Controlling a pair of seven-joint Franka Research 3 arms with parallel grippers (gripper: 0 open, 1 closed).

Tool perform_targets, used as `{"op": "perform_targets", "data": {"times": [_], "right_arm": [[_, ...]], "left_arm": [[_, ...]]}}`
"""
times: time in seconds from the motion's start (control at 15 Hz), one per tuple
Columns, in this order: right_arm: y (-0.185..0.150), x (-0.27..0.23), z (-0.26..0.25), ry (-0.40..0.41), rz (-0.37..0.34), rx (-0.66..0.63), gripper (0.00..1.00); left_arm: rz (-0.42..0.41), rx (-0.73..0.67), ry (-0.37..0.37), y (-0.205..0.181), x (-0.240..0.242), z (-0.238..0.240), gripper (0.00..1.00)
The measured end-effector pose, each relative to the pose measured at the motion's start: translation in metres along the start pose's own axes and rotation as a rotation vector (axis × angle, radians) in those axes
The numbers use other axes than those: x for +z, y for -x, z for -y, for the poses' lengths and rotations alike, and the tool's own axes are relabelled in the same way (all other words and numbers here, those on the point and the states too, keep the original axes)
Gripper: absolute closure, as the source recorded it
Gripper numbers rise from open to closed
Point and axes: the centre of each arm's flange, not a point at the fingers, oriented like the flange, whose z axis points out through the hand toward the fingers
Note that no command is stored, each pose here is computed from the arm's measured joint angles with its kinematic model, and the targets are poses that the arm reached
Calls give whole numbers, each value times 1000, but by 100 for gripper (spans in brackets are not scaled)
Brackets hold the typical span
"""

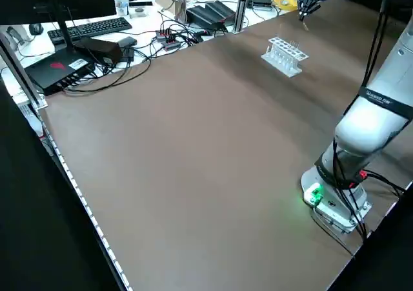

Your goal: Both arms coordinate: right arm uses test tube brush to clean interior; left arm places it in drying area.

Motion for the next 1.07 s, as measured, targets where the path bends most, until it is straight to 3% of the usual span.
{"op": "perform_targets", "data": {"times": [0.33, 0.67, 0.87, 1.07], "right_arm": [[28, -19, -6, -83, -134, -21, 98], [49, -41, -8, -147, -311, -62, 98], [60, -53, -13, -141, -428, -65, 98], [58, -52, -14, -141, -488, -67, 98]], "left_arm": [[6, -2, 1, -2, 4, 1, 0], [3, -1, 1, -3, 4, 1, 0], [1, -1, 1, -3, 4, 1, 0], [1, -2, 1, -3, 4, 1, 0]]}}
